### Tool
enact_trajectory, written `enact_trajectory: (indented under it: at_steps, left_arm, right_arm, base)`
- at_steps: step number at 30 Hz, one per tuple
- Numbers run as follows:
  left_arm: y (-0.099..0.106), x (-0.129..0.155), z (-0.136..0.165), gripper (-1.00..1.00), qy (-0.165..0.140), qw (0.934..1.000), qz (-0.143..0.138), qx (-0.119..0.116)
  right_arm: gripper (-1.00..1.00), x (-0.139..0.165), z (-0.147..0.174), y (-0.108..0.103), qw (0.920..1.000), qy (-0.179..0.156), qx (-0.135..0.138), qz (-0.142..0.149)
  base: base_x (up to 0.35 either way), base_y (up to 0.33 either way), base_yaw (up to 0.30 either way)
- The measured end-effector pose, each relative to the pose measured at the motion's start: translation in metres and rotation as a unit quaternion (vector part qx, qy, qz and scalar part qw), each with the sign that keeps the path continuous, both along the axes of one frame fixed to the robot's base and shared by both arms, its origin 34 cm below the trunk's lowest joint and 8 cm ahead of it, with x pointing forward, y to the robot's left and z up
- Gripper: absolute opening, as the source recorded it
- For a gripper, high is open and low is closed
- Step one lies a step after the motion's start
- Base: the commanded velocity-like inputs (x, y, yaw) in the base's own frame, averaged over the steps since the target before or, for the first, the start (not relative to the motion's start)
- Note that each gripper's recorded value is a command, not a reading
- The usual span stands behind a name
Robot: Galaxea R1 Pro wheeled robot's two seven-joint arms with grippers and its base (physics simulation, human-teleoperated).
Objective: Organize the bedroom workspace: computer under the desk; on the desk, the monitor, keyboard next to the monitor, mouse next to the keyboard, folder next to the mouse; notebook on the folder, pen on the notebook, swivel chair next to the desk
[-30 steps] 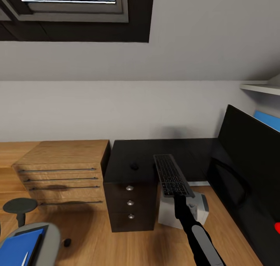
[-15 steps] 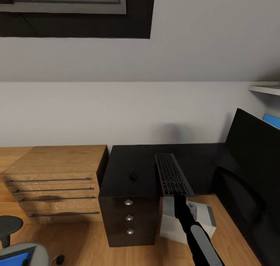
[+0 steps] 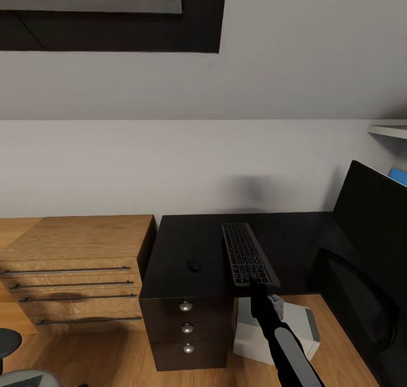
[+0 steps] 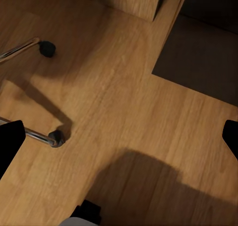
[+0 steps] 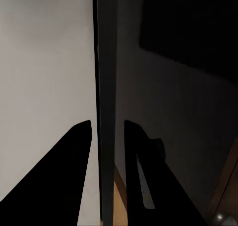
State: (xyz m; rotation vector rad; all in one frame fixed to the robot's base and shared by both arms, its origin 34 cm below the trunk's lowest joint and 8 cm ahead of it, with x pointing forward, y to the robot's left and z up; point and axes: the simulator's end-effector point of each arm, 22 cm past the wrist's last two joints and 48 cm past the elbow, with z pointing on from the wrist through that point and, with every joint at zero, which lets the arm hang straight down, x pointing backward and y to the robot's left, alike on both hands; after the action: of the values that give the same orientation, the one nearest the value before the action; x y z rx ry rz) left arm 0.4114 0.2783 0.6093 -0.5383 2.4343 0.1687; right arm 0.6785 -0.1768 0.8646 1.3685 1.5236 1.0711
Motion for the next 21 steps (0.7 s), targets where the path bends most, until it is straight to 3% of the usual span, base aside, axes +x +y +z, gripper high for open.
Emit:
enact_trajectory:
  at_steps: [21]
  left_arm:
    - [0.0002,0.0,0.0,1.0,0.0,1.0,0.0,0.0]
  right_arm:
    - [-1.0,0.0001,0.0,-0.0011,1.0,0.0,0.0,-0.001]
  base:
    - [0.0,0.0,0.0]
